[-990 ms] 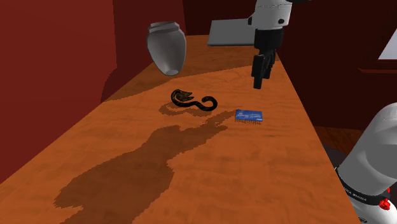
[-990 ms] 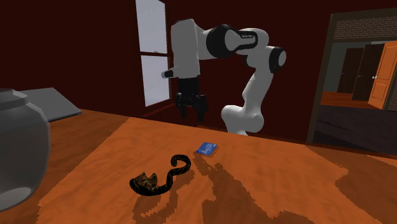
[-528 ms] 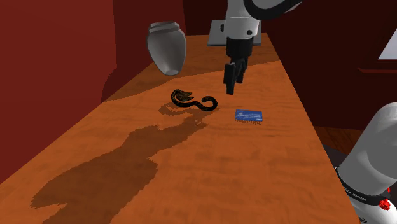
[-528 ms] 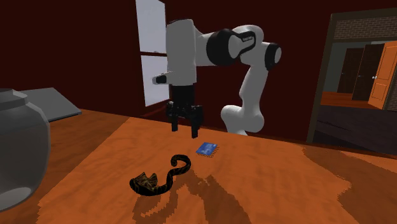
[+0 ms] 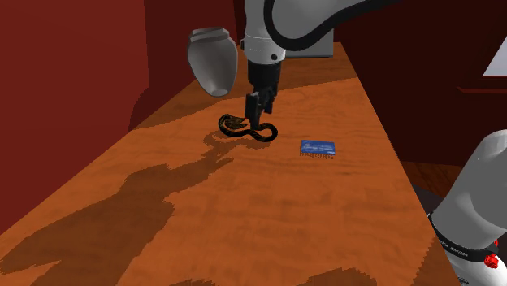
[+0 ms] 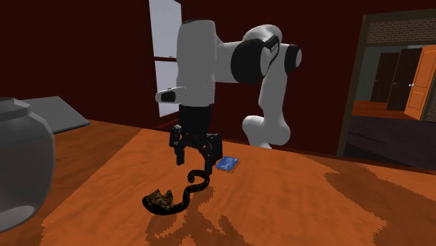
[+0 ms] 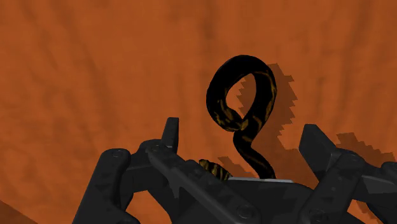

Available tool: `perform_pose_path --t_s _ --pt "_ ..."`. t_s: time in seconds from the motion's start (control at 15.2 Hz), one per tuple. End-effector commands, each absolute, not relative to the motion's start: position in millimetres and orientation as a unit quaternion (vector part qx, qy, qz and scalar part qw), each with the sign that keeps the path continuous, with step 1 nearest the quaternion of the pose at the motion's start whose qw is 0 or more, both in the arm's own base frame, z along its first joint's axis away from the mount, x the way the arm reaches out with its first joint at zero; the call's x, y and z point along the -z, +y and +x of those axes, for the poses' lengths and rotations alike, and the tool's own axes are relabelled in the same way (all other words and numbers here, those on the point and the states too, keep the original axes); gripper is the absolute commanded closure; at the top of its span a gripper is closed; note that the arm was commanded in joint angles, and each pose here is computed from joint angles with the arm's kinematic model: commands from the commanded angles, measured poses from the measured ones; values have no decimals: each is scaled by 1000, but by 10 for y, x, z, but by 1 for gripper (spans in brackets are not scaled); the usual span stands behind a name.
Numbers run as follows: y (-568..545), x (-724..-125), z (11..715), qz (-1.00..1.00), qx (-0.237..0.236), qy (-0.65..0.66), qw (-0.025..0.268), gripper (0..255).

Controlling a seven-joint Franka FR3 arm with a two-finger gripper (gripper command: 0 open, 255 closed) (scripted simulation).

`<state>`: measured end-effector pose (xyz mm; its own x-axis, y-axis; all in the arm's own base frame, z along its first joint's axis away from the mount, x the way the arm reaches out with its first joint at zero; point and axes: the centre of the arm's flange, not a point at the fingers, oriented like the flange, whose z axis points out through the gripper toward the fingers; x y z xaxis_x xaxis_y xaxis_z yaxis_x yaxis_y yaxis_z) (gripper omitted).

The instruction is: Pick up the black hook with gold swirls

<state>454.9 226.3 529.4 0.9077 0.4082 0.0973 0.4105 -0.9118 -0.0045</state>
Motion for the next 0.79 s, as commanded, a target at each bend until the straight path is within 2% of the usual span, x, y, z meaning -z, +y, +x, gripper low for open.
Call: perform_pose_path --t_s 0.0,0.66,0.73 --pt "2469 -5273 4718 -973 58 -221 11 0" --pt "2533 -4865 4757 -972 61 -225 10 0" --pt "2531 -4866 4759 -972 61 -225 10 255"
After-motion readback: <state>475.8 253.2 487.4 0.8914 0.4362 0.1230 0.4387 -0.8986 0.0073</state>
